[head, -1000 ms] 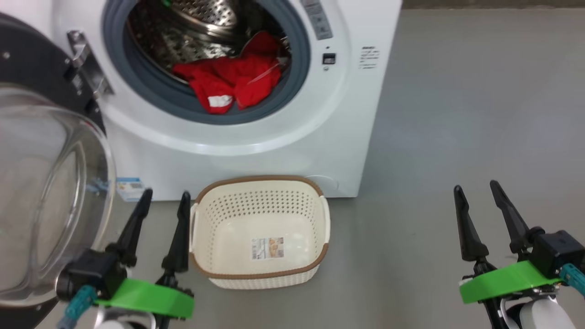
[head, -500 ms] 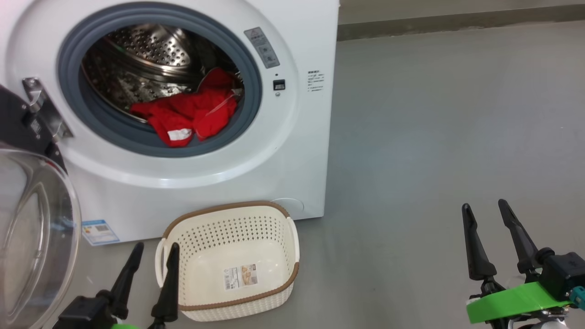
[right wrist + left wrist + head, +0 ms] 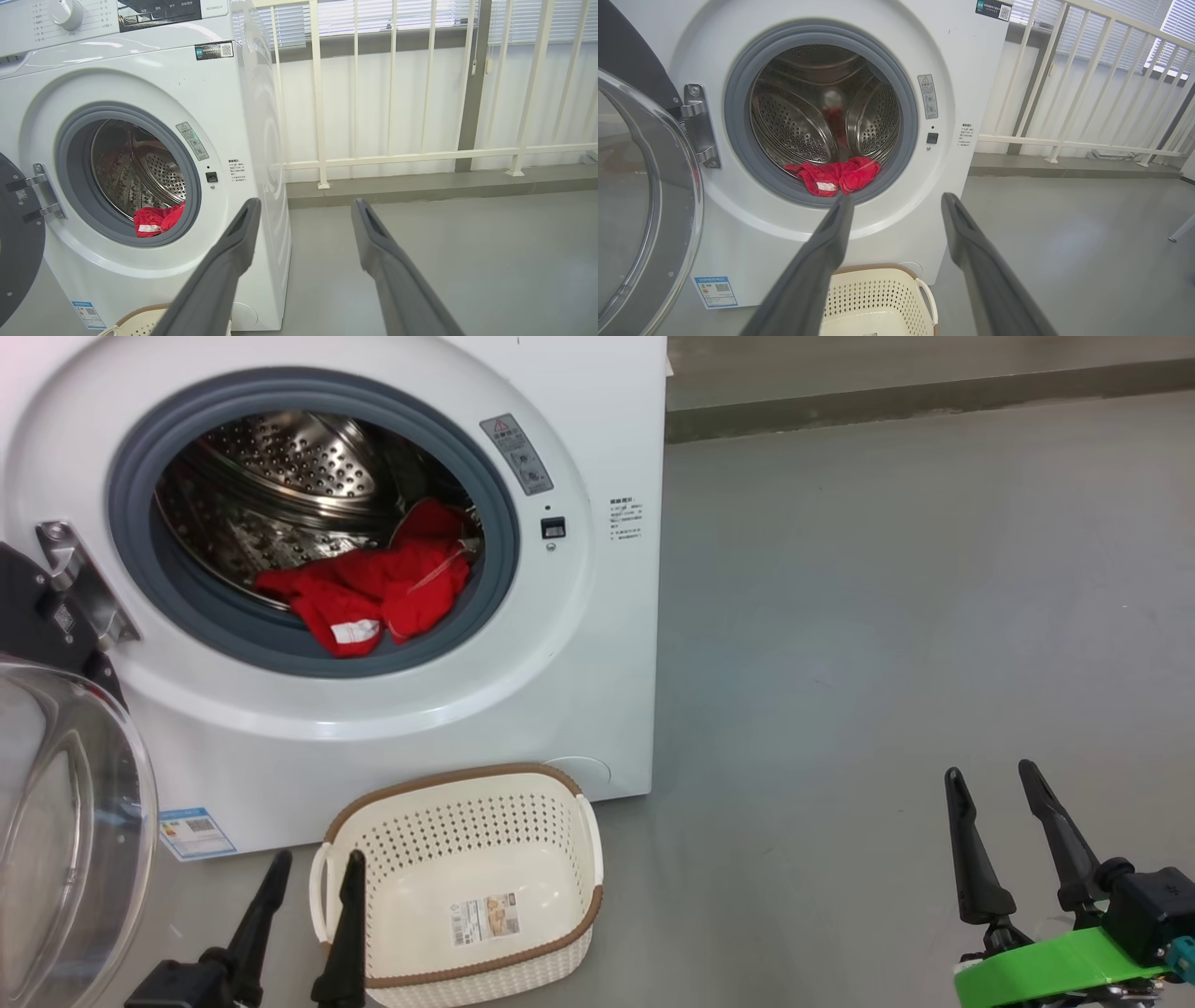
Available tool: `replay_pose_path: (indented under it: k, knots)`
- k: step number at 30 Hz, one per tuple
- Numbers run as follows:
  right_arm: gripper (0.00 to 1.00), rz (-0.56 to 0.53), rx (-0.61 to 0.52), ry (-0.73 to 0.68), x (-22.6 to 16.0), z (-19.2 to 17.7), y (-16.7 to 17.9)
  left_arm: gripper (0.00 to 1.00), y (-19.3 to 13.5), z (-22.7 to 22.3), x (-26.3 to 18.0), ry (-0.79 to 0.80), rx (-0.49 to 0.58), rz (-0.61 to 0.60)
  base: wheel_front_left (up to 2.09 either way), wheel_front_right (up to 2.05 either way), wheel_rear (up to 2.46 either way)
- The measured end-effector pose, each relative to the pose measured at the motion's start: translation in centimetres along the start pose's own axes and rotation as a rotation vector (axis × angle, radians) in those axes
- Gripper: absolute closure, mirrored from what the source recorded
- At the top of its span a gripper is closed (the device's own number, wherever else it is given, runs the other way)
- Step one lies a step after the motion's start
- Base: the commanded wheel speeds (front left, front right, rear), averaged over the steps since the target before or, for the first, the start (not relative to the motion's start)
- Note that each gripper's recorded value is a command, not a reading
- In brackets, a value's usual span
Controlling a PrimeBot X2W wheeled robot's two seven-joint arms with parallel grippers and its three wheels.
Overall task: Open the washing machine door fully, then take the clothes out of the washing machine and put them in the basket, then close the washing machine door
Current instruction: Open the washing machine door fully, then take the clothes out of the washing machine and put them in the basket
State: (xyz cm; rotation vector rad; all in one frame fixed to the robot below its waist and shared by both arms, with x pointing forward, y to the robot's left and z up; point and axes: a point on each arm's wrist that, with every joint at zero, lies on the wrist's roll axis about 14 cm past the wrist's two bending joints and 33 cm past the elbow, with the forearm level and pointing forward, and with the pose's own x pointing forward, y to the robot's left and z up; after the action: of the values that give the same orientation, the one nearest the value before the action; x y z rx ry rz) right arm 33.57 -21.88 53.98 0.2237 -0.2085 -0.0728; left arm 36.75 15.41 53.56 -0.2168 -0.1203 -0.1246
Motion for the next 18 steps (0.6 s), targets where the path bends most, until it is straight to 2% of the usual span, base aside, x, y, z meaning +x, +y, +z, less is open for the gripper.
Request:
replay_pose_path:
  k: [12,18]
  knots:
    - [0.00,0.013,0.003,0.002,0.23,-0.10,0.42,0.00,0.01,0.35,-0.19,-0.005,0.004,0.004,0.00,-0.01,0.00]
    - [0.00,0.015,0.003,0.006,0.20,-0.23,0.52,0.00,0.26,0.39,-0.27,0.000,0.005,0.022,0.50,-0.50,0.00]
